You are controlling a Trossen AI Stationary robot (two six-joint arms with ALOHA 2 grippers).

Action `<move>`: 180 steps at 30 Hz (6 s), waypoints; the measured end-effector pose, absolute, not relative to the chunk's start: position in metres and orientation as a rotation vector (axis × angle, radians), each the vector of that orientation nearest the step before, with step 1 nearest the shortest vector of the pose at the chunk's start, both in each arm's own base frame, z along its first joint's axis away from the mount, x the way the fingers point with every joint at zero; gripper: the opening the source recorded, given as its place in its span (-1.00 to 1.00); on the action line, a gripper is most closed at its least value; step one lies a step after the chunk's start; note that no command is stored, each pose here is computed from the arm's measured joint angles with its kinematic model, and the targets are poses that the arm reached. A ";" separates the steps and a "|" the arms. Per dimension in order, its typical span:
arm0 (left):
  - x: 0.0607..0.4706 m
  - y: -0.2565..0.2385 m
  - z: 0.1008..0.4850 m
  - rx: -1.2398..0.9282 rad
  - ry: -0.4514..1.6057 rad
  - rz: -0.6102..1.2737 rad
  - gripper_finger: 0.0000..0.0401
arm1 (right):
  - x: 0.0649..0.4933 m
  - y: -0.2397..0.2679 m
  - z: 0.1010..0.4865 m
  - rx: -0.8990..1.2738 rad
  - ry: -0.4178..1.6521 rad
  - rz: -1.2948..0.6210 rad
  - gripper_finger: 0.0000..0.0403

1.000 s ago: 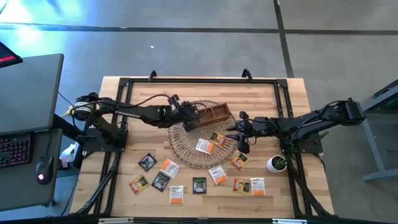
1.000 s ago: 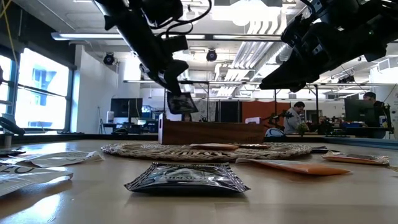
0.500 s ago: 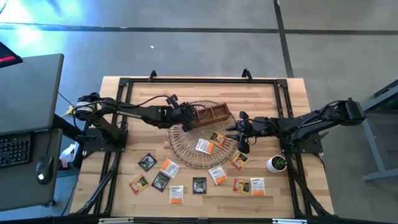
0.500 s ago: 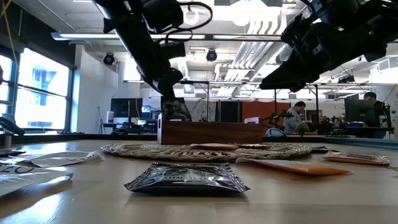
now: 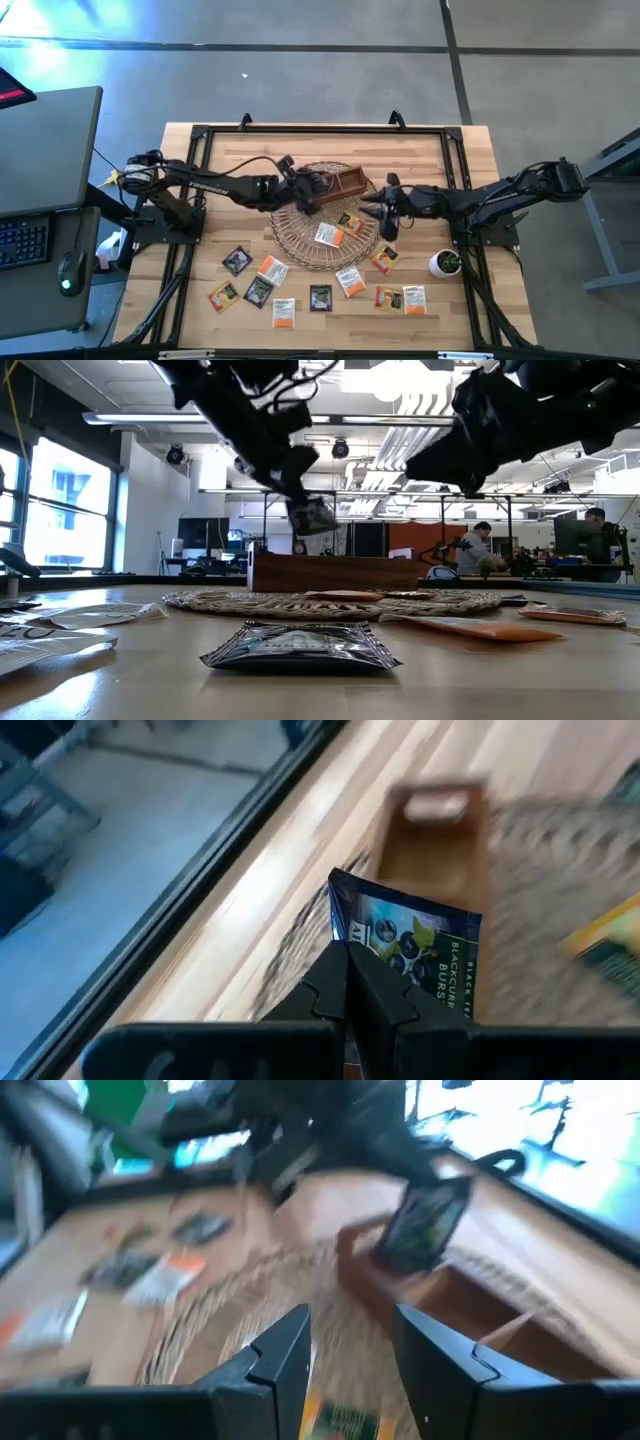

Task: Pick & Place Tea
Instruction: Put the violet tea bag into the left section of the brown wooden organizer

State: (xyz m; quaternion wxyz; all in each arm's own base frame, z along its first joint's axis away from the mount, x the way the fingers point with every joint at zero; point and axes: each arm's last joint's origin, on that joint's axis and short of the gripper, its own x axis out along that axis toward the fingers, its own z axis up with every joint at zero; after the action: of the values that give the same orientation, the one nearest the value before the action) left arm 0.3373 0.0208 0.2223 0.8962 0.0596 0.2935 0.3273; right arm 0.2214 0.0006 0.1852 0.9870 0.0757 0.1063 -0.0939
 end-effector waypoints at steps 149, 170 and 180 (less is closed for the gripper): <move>0.399 -0.027 0.222 0.001 0.677 0.011 -0.95 | 0.244 -0.011 0.150 0.324 0.284 0.119 -0.81; 0.352 -0.045 0.269 -0.091 0.698 0.337 -0.99 | 0.242 -0.011 0.157 0.282 0.249 0.124 -0.27; 0.278 -0.074 0.326 -0.058 0.502 0.445 -0.99 | 0.242 -0.010 0.156 0.288 0.259 0.135 -0.30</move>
State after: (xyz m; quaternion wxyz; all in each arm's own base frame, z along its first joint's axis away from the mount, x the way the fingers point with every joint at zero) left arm 0.2783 -0.0737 0.3257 0.9439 -0.0283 0.2462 0.2181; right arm 0.2416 -0.0105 0.1564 0.9790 0.1432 0.1287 0.0672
